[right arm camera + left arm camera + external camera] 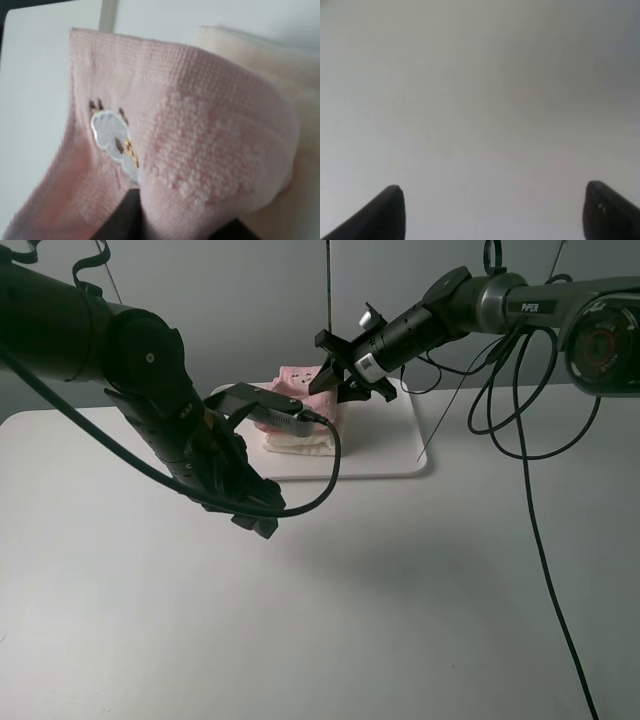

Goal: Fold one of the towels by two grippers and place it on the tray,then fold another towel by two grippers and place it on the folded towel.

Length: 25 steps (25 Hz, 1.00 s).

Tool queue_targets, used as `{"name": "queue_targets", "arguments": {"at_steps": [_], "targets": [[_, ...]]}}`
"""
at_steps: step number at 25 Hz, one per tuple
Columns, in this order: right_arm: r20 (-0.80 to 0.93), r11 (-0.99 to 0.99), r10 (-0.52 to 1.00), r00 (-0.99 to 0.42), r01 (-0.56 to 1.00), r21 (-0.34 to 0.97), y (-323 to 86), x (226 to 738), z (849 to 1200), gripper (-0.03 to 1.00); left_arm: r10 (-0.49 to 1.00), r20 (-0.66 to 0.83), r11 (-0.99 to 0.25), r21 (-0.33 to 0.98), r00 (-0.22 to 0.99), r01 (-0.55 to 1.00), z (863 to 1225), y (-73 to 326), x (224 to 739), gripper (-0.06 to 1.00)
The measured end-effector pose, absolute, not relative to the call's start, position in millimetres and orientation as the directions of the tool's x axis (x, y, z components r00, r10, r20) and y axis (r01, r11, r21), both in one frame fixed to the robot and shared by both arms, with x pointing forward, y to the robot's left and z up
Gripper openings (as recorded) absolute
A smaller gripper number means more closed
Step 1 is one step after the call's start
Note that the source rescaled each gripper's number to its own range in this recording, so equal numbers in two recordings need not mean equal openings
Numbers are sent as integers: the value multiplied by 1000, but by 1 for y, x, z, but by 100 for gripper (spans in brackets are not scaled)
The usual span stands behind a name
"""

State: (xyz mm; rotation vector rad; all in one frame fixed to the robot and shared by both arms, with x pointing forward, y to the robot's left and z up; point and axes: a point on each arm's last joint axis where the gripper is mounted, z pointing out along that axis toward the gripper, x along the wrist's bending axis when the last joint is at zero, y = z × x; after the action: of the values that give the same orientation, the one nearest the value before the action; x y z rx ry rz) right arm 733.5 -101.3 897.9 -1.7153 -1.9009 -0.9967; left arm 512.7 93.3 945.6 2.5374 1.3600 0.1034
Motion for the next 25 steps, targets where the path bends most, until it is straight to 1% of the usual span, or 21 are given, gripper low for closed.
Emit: {"name": "queue_targets", "arguments": {"at_steps": [2, 3, 5, 9, 12, 17, 21, 25], "targets": [[673, 39, 713, -198, 969, 244, -94, 729, 894, 75, 827, -60, -528, 260, 559, 808, 946, 93, 513, 92], [670, 53, 714, -204, 970, 238, -91, 727, 894, 84, 827, -60, -528, 260, 559, 808, 946, 93, 513, 92], [665, 81, 714, -218, 969, 232, -84, 722, 893, 90, 827, -60, -528, 260, 559, 808, 946, 93, 513, 92], [675, 105, 704, -222, 972, 211, -80, 718, 897, 91, 827, -60, -529, 256, 559, 809, 946, 93, 512, 92], [631, 140, 727, -273, 957, 252, -84, 716, 914, 92, 827, -60, -530, 248, 559, 811, 945, 94, 512, 92], [435, 230, 798, -416, 879, 418, -99, 715, 970, 92, 827, -60, -534, 231, 559, 814, 945, 95, 510, 92], [288, 285, 826, -485, 799, 529, -111, 707, 1024, 99, 827, -60, -534, 229, 559, 814, 946, 95, 510, 92], [130, 350, 853, -506, 738, 577, -128, 692, 1074, 100, 811, -23, -555, 285, 584, 782, 969, 100, 508, 92]]}}
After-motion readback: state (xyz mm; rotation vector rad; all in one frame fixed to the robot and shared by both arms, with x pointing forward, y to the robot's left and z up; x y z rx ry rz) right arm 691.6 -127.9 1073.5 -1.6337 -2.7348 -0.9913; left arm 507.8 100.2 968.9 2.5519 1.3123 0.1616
